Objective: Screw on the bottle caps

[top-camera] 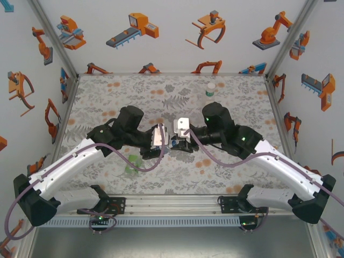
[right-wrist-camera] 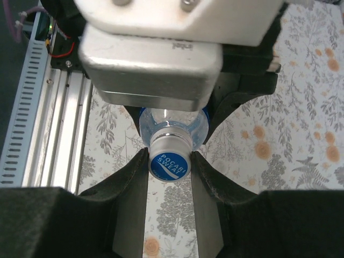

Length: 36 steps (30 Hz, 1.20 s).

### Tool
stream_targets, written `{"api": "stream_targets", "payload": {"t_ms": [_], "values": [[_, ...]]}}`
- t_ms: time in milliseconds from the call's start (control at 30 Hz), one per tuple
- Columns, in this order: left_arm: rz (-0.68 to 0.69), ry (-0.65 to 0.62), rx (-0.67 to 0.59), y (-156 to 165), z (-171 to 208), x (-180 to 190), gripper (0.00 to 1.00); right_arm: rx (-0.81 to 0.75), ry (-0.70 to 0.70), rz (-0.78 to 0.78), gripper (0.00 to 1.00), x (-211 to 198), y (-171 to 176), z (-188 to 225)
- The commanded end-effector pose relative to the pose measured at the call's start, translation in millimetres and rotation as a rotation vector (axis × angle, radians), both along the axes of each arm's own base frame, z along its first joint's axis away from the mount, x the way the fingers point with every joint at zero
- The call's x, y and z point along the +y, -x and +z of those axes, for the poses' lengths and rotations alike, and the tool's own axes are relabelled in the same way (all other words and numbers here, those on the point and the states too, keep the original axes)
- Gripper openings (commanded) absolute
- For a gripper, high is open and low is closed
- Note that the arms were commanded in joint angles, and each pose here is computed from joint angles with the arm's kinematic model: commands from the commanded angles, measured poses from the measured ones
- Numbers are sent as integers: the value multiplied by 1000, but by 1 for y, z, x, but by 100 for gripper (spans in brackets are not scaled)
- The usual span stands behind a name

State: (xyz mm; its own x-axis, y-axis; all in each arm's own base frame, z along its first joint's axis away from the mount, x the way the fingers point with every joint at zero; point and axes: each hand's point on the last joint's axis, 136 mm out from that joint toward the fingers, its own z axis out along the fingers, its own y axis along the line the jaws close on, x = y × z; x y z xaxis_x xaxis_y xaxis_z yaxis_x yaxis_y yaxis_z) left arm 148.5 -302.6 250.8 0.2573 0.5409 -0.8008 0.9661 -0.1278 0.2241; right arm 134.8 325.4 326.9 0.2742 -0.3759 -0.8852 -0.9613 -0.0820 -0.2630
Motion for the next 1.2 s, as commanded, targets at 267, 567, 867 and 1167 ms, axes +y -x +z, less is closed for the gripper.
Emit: {"api": "stream_targets", "payload": {"t_ms": [267, 567, 867, 1167], "values": [[-64, 125, -8, 13, 35, -10, 0, -139, 52, 191, 9, 8, 22, -18], [36, 196, -93, -11, 41, -17, 0, 348, -109, -290, 0, 11, -21, -23], [122, 244, -144, -37, 45, -29, 0, 1111, -224, -996, 3, -16, -74, -74], [102, 277, -158, -40, 48, -38, 0, 1506, -290, -1235, 12, -34, -84, -106]]}}
